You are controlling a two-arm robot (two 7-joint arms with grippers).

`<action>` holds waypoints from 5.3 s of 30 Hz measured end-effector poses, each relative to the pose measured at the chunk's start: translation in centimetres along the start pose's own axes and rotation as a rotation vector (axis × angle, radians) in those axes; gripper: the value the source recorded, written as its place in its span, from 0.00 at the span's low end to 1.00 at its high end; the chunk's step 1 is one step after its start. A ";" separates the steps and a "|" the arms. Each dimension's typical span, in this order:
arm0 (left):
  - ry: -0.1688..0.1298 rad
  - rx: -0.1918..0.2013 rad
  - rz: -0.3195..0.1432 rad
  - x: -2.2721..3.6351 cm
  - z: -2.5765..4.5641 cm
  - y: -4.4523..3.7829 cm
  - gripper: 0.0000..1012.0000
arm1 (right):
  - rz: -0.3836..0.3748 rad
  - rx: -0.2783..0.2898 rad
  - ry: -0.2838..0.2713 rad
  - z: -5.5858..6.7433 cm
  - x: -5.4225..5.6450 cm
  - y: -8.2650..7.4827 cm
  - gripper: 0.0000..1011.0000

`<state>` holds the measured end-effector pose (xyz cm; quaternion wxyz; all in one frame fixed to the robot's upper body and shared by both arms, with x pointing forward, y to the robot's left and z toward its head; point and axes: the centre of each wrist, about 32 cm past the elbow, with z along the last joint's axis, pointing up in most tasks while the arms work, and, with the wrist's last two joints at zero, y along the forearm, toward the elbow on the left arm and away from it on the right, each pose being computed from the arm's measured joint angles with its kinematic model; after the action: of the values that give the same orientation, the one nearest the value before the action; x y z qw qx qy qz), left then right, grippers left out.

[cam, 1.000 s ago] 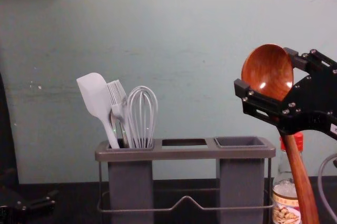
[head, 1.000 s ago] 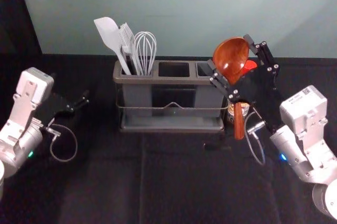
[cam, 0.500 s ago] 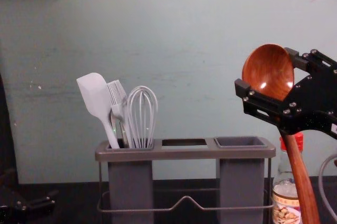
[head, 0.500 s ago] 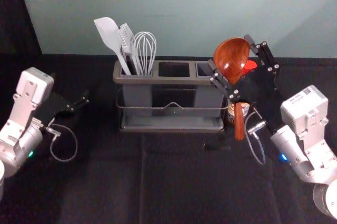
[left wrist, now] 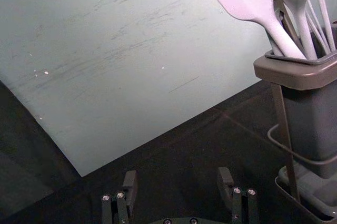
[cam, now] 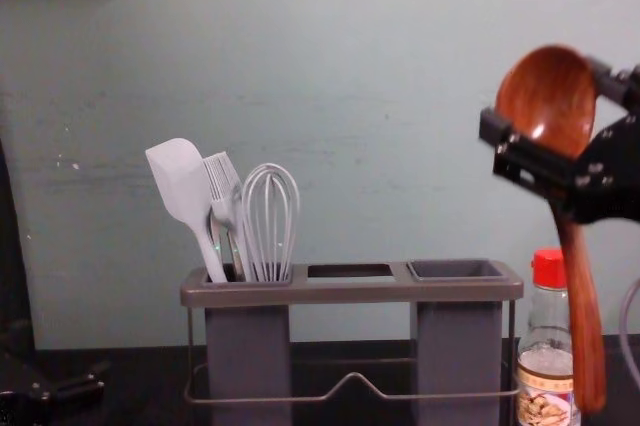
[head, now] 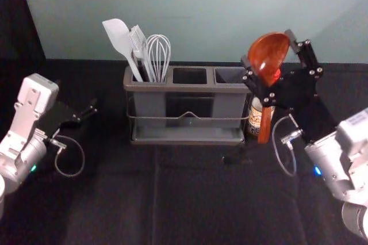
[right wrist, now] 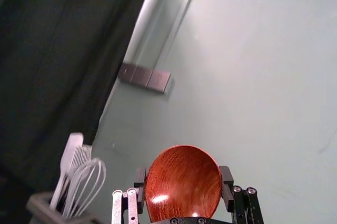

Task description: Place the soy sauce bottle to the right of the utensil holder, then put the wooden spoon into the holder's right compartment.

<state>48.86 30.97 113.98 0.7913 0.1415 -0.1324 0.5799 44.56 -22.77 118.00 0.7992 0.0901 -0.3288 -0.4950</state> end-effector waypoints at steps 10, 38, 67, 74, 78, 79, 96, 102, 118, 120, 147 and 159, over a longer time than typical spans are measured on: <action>0.000 0.000 0.000 0.00 0.00 0.00 0.99 | 0.069 0.097 0.000 -0.3 2.2 1.5 0.83; 0.000 0.000 0.000 0.00 0.00 0.00 0.99 | 0.207 0.182 0.037 -2.3 6.8 8.7 0.83; 0.000 0.000 0.000 0.00 0.00 0.00 0.99 | 0.210 0.169 0.042 -5.1 6.0 13.4 0.83; 0.000 0.000 0.000 0.00 0.00 0.00 0.99 | 0.204 0.172 0.049 -6.0 4.9 13.4 0.83; 0.000 0.000 0.000 0.00 0.00 0.00 0.99 | 0.201 0.165 0.057 -6.4 4.4 13.1 0.83; 0.000 0.000 0.000 0.00 0.00 0.00 0.99 | 0.201 0.163 0.059 -6.5 4.3 13.0 0.83; 0.000 0.000 0.000 0.00 0.00 0.00 0.99 | 0.193 0.122 0.091 -8.1 2.6 10.8 0.83; 0.000 0.000 0.000 0.00 0.00 0.00 0.99 | 0.191 0.112 0.099 -8.5 2.1 10.2 0.83; 0.000 0.000 0.000 0.00 0.00 0.00 0.99 | 0.197 0.076 0.108 -9.3 1.4 8.5 0.83; 0.000 0.000 0.000 0.00 0.00 0.00 0.99 | 0.198 0.071 0.107 -9.4 1.3 8.2 0.83; 0.000 0.000 0.000 0.00 0.00 0.00 0.99 | 0.171 0.047 0.115 -9.4 1.6 5.8 0.83; 0.000 0.000 0.000 0.00 0.00 0.00 0.99 | 0.158 0.060 0.114 -9.0 1.6 5.6 0.99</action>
<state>48.86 30.97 113.98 0.7913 0.1415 -0.1325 0.5799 54.66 -23.03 114.44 0.8500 0.1159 -0.3039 -0.4144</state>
